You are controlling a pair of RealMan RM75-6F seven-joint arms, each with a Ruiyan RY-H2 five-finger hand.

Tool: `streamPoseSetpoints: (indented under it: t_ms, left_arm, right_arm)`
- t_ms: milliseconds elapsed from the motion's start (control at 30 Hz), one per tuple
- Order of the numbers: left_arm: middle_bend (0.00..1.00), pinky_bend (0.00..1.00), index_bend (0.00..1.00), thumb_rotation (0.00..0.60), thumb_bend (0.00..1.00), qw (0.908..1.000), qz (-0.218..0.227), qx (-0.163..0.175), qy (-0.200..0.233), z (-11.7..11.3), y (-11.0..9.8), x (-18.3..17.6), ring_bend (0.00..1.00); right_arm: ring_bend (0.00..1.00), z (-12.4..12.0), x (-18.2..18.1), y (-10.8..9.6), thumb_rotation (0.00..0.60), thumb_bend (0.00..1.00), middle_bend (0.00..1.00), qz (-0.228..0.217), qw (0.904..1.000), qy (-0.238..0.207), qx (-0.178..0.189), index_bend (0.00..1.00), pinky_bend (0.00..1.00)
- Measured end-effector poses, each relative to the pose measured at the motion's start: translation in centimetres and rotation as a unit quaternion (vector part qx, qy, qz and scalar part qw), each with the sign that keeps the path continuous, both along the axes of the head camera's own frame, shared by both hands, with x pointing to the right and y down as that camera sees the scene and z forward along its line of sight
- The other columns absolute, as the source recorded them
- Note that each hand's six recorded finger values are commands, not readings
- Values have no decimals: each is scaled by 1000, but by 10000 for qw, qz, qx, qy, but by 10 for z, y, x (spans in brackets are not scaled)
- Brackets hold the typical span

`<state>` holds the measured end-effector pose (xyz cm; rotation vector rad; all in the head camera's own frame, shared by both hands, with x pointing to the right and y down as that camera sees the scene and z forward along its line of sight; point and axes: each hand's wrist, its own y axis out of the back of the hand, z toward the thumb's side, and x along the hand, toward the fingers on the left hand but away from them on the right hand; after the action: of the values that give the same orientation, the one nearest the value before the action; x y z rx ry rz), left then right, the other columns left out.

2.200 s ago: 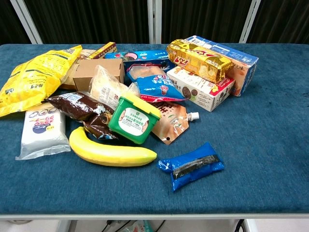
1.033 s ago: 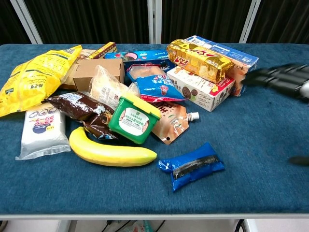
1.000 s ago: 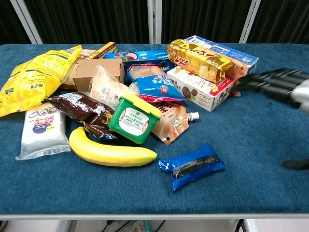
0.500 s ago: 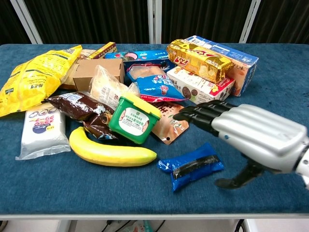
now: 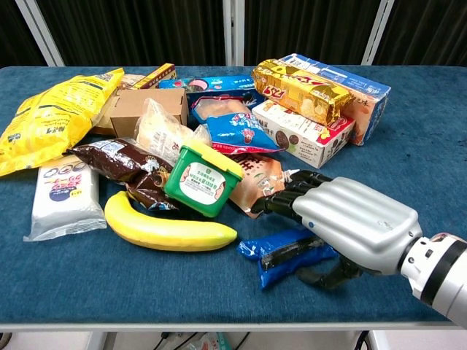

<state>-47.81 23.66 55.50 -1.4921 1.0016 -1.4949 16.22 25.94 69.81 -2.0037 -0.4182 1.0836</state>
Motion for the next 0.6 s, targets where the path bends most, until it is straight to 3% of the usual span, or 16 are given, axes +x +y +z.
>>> streamPoseSetpoints:
  t_ms: [100, 367, 600]
  left_arm:
    - [104, 270, 122, 470, 0, 10000, -6, 3, 7, 0, 0, -1, 134]
    - [104, 270, 122, 469, 0, 10000, -29, -2, 8, 0, 2, -2, 134]
    - [104, 270, 122, 470, 0, 10000, -8, 10, 21, 0, 1, 0, 133]
  right_arm:
    - [322, 1, 0, 2, 600, 279, 356, 8, 10000, 0, 17, 355, 143]
    - [444, 2, 2, 2, 600, 321, 473, 84, 9999, 69, 123, 524, 227]
    - [490, -7, 4, -8, 600, 338, 523, 269, 9988, -67, 416, 599, 262]
